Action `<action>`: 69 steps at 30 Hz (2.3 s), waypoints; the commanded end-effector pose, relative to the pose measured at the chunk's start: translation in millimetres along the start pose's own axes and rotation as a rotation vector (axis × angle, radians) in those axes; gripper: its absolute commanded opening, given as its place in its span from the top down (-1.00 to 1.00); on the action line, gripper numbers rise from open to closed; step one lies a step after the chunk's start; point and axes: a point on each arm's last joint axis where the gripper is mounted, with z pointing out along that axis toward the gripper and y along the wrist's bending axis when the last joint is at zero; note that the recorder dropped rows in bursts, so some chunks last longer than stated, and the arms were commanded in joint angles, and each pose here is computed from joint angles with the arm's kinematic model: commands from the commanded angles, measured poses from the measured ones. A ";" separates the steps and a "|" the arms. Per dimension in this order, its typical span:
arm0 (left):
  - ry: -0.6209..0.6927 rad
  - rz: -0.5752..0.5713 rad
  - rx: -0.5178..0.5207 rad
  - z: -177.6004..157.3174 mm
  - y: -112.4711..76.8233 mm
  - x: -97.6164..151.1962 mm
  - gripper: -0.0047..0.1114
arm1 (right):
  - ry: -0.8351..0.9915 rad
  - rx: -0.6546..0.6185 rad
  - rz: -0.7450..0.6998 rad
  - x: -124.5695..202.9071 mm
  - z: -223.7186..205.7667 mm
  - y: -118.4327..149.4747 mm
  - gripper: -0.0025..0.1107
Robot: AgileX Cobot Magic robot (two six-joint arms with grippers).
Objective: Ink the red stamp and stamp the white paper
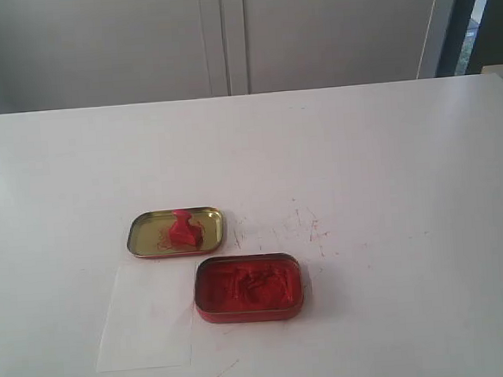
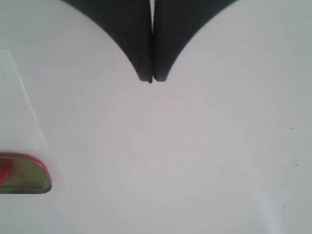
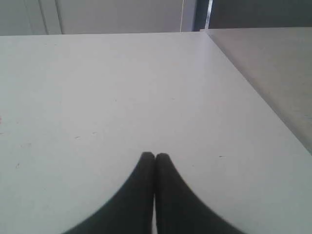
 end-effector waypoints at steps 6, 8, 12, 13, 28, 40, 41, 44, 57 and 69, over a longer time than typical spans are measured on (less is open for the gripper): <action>-0.004 -0.003 -0.002 0.6 0.1 1.2 0.92 | -0.014 -0.004 -0.003 0.2 0.3 0.2 0.96; -0.004 -0.003 -0.002 0.6 0.1 1.2 0.92 | -0.014 -0.004 -0.003 0.2 0.3 0.2 0.96; -0.011 -0.003 -0.003 0.6 0.2 0.6 0.92 | -0.014 -0.004 -0.003 0.2 0.3 0.2 0.96; -0.018 -0.003 -0.004 0.5 0.3 -0.1 0.92 | -0.014 -0.004 -0.003 0.2 0.3 0.2 0.96; -0.301 -0.003 -0.042 -3.6 3.7 -25.4 0.92 | -0.014 -0.004 -0.003 0.2 0.3 0.2 0.96; -0.340 -0.003 -0.047 -4.7 4.2 -28.7 0.92 | -0.014 -0.004 -0.003 0.2 0.3 0.2 0.96; -0.340 -0.003 -0.047 -4.7 4.2 -28.7 0.92 | -0.014 -0.004 -0.003 0.2 0.3 0.2 0.96; -0.344 -0.005 -0.047 -4.8 4.2 -29.1 0.92 | -0.014 -0.004 -0.003 0.2 0.3 0.2 0.96; -0.377 0.002 -0.038 -19.3 2.2 -50.5 0.92 | -0.014 -0.004 -0.003 0.2 0.3 0.2 0.96; -0.208 0.121 -0.019 -38.1 -2.7 -110.1 0.92 | -0.014 -0.004 -0.003 0.2 0.3 0.2 0.96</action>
